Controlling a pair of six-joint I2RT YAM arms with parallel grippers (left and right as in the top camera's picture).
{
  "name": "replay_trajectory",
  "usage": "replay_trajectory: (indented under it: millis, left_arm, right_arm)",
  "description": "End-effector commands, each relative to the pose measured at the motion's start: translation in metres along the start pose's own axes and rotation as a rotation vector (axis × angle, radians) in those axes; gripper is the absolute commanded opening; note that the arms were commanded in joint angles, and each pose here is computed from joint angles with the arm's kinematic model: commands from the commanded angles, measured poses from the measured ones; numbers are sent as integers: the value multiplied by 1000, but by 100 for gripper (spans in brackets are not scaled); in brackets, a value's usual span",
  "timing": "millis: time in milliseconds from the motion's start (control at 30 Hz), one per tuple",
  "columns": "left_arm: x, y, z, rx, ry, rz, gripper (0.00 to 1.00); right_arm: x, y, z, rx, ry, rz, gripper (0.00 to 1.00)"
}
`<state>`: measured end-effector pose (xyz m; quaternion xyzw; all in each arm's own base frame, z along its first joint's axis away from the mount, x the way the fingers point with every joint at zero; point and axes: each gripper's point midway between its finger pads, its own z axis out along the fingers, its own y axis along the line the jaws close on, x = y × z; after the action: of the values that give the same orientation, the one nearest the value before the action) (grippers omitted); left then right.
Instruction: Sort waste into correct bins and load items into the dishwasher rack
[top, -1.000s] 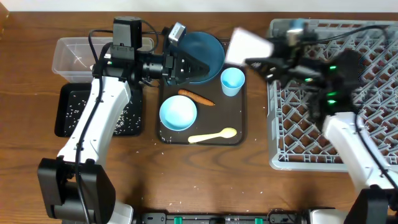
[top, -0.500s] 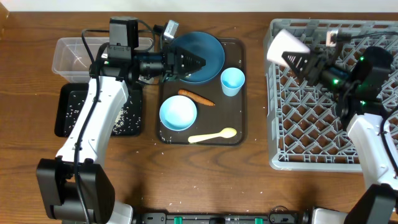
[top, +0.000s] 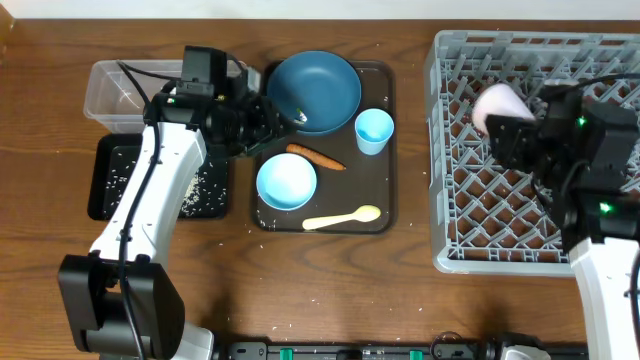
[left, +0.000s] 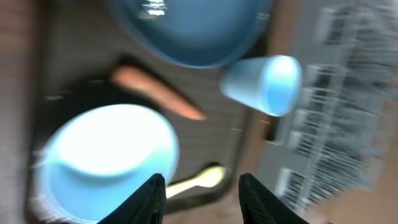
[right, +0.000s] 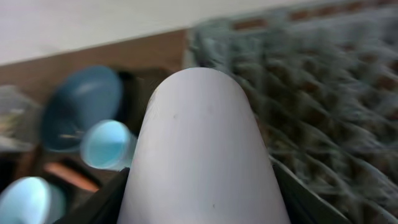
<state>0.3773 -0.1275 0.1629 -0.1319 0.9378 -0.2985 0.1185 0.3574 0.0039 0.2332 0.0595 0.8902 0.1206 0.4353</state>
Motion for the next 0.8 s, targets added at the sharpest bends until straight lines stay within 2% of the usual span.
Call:
replay_trajectory:
  millis: [0,167,467,767]
  left_arm:
    - [-13,30,-6,-175,-79,11,41]
    - [-12,32,-6,-184,-76,9,41]
    - [-12,32,-6,-185,-76,8,41]
    - [-12,32,-6,-185,-74,8,41]
  right_arm:
    - [12,-24,0,149,53,-22,32]
    - [37,-43,5,246,161,-5,35]
    - [73,-58,29,281,329,17,35]
    - [97,-68,58,294,427,38,36]
